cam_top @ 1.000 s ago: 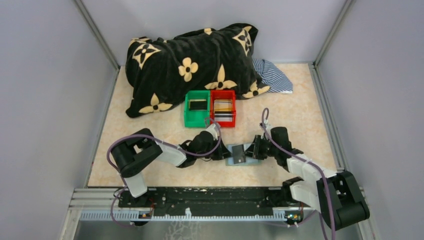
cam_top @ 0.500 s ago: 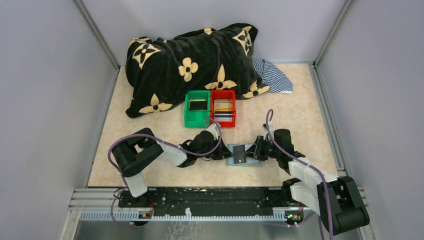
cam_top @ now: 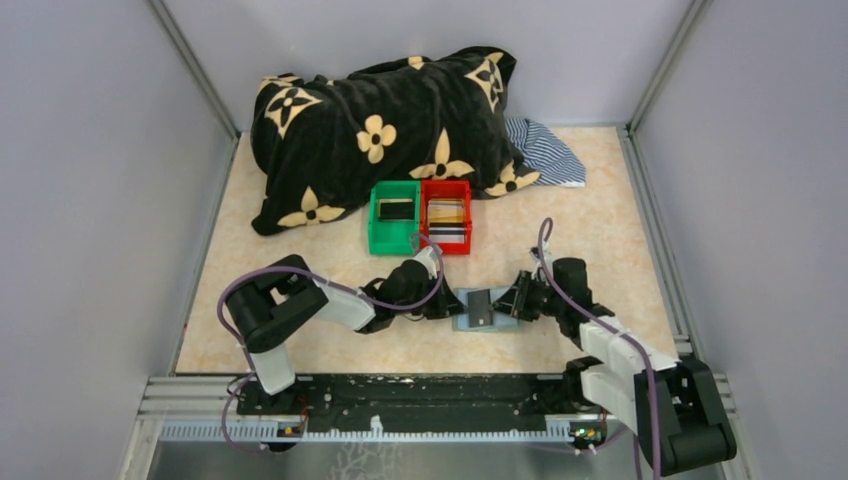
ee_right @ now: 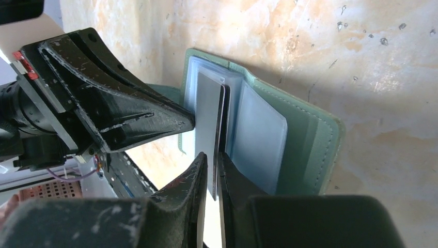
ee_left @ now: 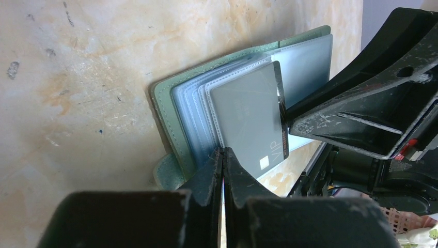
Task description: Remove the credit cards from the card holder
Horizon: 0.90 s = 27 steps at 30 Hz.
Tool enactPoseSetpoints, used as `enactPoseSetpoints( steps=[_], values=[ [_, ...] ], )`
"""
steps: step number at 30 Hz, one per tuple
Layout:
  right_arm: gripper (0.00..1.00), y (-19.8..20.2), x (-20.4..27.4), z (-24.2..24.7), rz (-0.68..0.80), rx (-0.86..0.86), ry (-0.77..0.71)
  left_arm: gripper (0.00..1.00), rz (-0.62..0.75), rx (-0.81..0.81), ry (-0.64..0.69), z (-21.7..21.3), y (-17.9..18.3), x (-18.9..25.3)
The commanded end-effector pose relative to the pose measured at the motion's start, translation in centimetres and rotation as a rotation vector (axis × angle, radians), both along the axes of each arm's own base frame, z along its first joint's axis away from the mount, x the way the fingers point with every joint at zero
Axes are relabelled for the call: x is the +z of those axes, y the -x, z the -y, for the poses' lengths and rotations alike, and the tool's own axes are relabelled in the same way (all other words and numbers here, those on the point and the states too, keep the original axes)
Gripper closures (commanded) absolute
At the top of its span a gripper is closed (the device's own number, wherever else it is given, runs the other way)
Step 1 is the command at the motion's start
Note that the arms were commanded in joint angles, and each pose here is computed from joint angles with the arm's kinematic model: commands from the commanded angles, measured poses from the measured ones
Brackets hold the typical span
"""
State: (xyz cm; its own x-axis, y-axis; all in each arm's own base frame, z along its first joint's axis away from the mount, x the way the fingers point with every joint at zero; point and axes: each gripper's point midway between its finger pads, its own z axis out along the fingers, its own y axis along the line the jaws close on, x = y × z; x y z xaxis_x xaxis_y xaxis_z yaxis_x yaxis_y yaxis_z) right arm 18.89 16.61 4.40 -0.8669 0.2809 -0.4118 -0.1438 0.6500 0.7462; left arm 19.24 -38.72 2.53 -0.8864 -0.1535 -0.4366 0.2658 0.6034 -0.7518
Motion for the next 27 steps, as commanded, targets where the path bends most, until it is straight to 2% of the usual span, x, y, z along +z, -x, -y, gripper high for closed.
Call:
enactPoseSetpoints(
  steps=[1,5,11,27],
  values=[
    [0.9,-0.9,1.4,-0.6,0.063,0.036,-0.033,0.96,-0.065,0.009,-0.169,-2.8,0.9,-4.6],
    [1.0,-1.0,1.4,-0.6,0.061,0.034,-0.03,0.96,-0.071,0.008,-0.171,-2.8,0.9,-4.8],
    [1.0,-1.0,1.4,-0.4,0.062,0.029,-0.021,0.96,-0.071,0.006,-0.171,-2.7,0.7,-4.8],
    [1.0,-1.9,1.5,2.2,0.056,-0.123,0.058,0.96,-0.097,0.021,-0.137,-3.1,0.8,-5.1]
  ],
)
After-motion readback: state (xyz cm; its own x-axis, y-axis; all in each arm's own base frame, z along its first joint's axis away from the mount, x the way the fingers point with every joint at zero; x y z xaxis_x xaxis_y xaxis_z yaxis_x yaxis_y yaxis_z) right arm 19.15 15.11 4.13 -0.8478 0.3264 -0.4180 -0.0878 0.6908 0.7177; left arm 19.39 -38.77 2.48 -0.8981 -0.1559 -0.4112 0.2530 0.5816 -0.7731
